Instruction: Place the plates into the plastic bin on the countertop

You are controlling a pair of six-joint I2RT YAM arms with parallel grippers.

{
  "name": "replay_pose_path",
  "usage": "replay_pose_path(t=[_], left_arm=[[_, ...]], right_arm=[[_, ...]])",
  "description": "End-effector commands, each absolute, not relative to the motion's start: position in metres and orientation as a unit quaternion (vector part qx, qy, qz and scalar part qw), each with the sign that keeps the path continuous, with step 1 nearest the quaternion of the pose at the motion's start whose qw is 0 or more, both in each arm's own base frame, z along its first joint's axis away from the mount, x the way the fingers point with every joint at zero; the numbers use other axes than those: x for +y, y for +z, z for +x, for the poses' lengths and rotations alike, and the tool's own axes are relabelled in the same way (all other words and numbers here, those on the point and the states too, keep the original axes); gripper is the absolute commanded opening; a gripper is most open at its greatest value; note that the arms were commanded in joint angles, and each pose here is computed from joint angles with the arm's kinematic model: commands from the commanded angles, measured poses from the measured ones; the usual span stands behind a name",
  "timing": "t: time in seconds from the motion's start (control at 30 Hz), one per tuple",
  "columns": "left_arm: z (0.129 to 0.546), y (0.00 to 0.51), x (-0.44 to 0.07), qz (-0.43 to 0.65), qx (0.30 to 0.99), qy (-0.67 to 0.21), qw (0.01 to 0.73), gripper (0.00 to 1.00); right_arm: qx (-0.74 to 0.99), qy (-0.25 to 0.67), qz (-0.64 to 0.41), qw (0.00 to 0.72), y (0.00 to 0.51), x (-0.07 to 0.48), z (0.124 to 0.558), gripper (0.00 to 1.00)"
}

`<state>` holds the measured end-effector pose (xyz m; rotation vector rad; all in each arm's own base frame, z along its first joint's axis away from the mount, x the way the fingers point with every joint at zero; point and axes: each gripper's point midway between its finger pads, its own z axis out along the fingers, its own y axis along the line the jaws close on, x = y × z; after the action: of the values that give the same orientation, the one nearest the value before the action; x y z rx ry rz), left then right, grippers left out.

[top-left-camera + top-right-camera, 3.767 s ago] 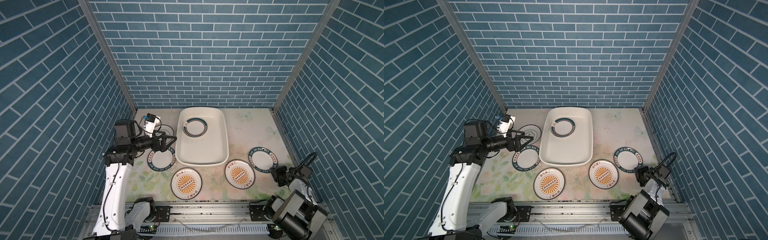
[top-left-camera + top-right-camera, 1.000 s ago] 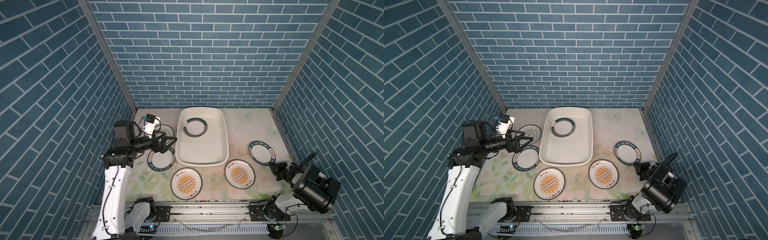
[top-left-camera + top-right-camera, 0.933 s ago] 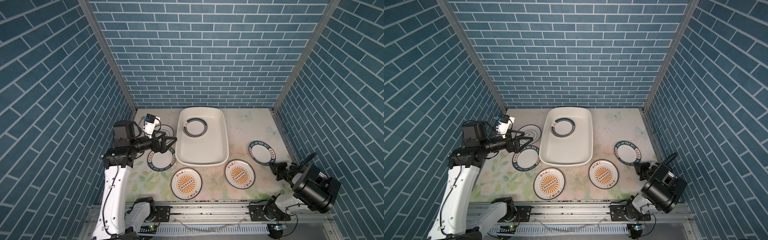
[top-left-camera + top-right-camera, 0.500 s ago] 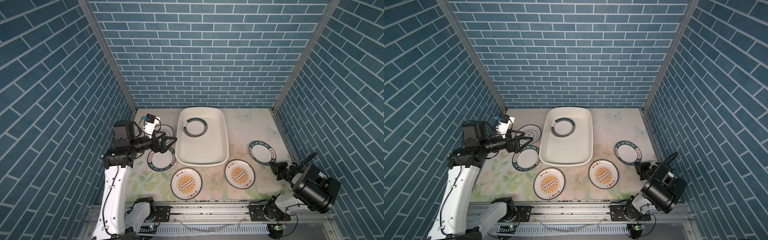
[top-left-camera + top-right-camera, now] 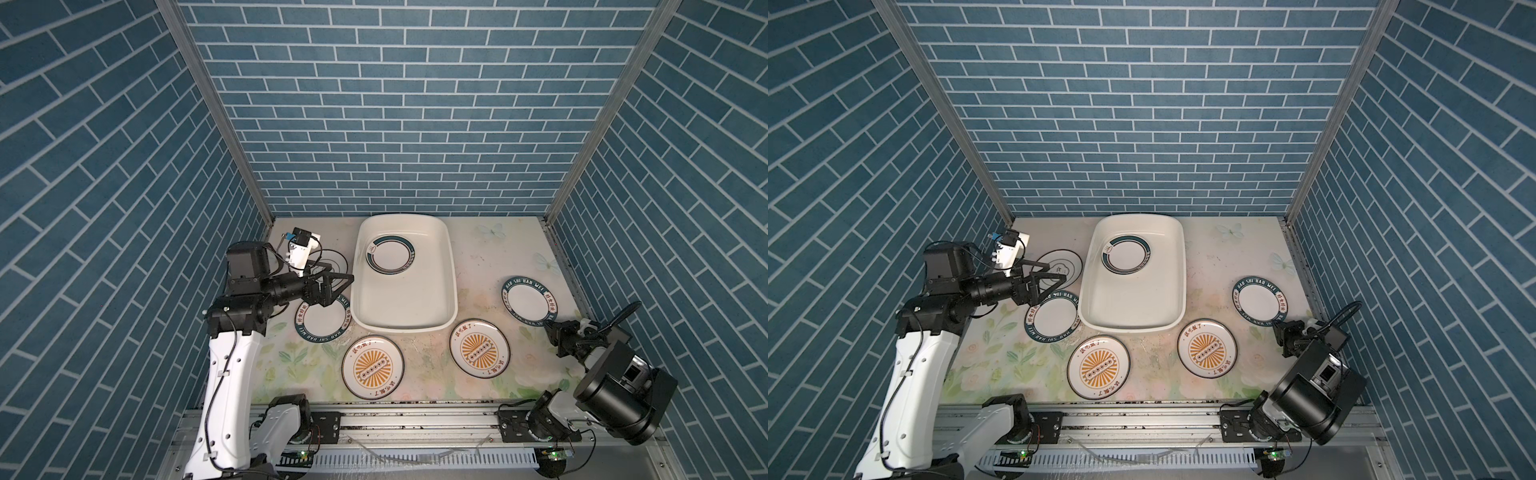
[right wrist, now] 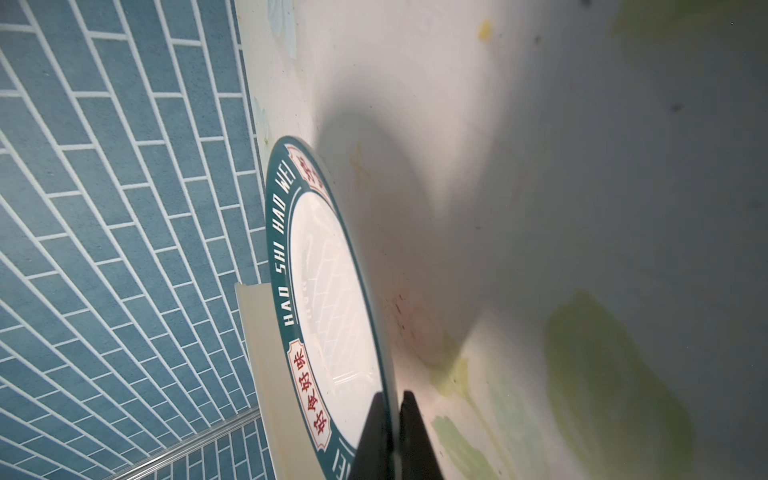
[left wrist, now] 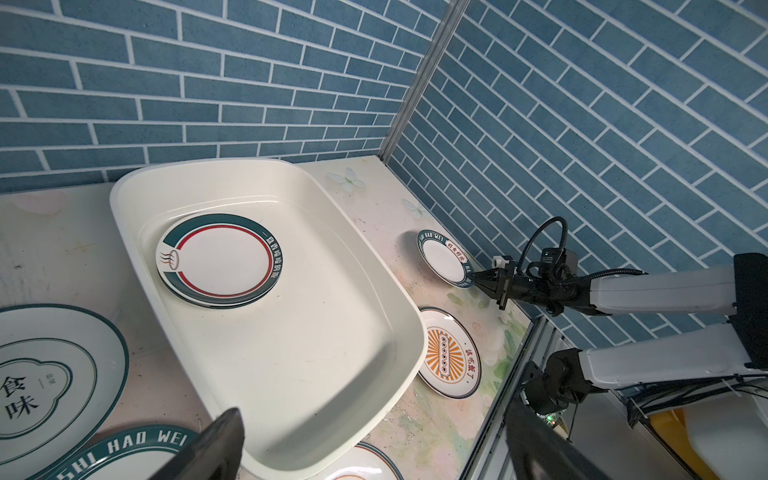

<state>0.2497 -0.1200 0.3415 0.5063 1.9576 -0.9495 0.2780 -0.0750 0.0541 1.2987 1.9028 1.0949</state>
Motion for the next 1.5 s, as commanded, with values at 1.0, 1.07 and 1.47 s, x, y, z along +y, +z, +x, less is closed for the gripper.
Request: replay_pose_path(t=[1.0,1.07,1.47], left_arm=[[0.252,0.347,-0.117,0.206,0.785,-0.371,0.451,0.99],[0.253,0.347,-0.117,0.206,0.785,-0.370,0.452,1.00],[0.251,0.348,-0.117,0.206,0.784,-0.371,0.454,1.00]], right_arm=[[0.776,0.416,0.318,0.351,0.219,0.007,0.365,0.00],[0.779,0.419,0.305,0.352,0.227,0.017,0.370,0.00],[0.796,0.432,0.221,0.361,0.268,0.094,0.398,0.00]])
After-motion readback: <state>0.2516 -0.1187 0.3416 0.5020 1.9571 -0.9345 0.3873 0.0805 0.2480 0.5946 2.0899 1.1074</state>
